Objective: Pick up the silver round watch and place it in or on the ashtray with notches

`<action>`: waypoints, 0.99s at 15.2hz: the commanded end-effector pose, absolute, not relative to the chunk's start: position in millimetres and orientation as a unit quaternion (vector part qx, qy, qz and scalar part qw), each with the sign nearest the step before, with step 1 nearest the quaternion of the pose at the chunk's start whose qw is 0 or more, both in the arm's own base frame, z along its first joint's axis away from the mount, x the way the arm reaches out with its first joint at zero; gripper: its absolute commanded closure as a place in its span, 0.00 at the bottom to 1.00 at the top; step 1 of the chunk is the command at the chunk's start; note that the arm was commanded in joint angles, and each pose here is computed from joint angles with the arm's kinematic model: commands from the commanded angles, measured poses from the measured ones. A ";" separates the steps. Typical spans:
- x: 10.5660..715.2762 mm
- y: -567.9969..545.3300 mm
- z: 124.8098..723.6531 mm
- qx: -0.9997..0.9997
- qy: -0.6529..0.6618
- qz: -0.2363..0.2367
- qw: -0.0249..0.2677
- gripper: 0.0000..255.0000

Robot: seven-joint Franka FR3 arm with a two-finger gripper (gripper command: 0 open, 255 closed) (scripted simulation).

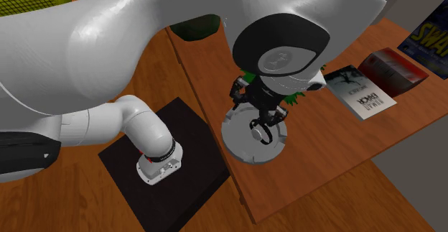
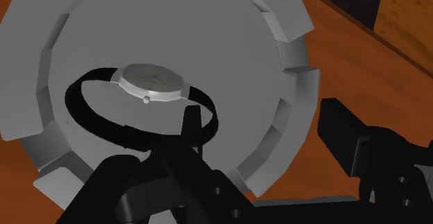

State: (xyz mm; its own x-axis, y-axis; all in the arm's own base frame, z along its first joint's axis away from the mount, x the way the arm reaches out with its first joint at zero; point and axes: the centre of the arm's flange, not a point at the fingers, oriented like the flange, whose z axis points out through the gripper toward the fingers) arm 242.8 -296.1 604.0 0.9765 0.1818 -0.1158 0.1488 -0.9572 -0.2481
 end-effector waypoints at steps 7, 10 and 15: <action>249.0 -305.0 642.1 -0.987 -0.084 0.069 0.120 0.00; 250.6 -307.3 652.1 -0.987 -0.084 0.069 0.120 0.00; 250.6 -307.3 652.1 -0.987 -0.084 0.069 0.120 0.00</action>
